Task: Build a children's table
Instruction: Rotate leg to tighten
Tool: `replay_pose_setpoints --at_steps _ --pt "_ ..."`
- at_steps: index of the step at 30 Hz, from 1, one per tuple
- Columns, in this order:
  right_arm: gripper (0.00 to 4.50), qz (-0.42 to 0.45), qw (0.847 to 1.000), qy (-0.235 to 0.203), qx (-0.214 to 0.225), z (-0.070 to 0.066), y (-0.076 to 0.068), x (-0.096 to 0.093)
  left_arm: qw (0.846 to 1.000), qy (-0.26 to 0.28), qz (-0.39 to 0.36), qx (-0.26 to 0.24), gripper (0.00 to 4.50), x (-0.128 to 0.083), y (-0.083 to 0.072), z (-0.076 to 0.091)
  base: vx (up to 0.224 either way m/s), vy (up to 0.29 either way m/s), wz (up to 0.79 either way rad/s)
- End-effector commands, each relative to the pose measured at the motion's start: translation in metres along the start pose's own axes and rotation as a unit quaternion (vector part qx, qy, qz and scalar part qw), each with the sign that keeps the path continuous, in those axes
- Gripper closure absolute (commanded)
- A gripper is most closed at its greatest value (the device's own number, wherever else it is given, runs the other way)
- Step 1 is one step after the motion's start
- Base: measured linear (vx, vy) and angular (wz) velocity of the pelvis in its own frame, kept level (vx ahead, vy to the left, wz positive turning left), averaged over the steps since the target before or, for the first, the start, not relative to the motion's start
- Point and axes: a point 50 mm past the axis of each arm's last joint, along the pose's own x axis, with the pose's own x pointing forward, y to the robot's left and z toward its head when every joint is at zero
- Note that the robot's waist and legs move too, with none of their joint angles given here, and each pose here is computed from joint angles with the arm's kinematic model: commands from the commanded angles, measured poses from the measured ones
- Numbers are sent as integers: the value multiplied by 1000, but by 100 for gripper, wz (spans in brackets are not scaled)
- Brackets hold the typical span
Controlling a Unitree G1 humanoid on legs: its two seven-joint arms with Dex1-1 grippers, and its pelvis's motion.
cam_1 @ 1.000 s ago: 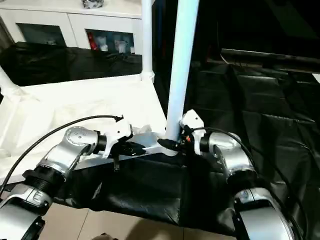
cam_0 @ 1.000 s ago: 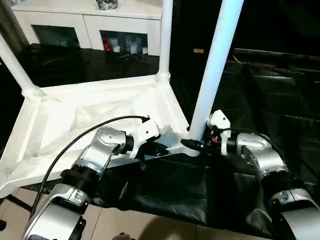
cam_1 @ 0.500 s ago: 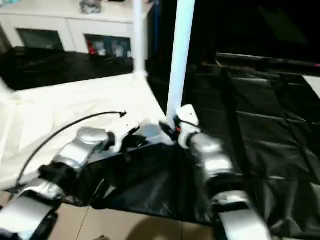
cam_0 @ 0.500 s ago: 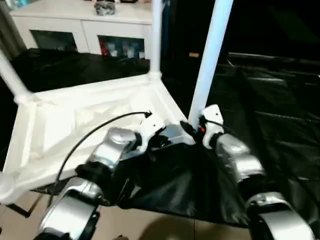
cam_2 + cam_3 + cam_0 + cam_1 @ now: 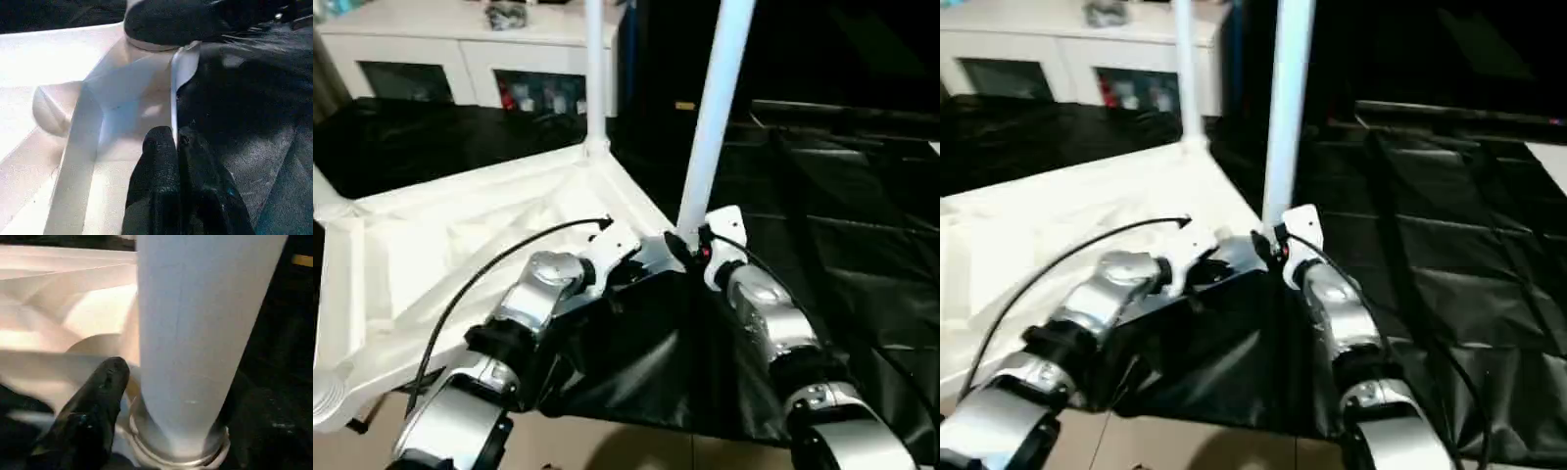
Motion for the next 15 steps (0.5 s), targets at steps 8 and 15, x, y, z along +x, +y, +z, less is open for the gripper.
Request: replay_pose_setpoints --at_steps 8,15 --pt "147 230 970 62 -37 -15 9 -21 992 -6 -126 31 450 -21 -7 -10 0 0 0" --pt "190 319 944 80 -34 -12 6 -31 987 11 -155 38 450 -35 -1 -14 0 0 0"
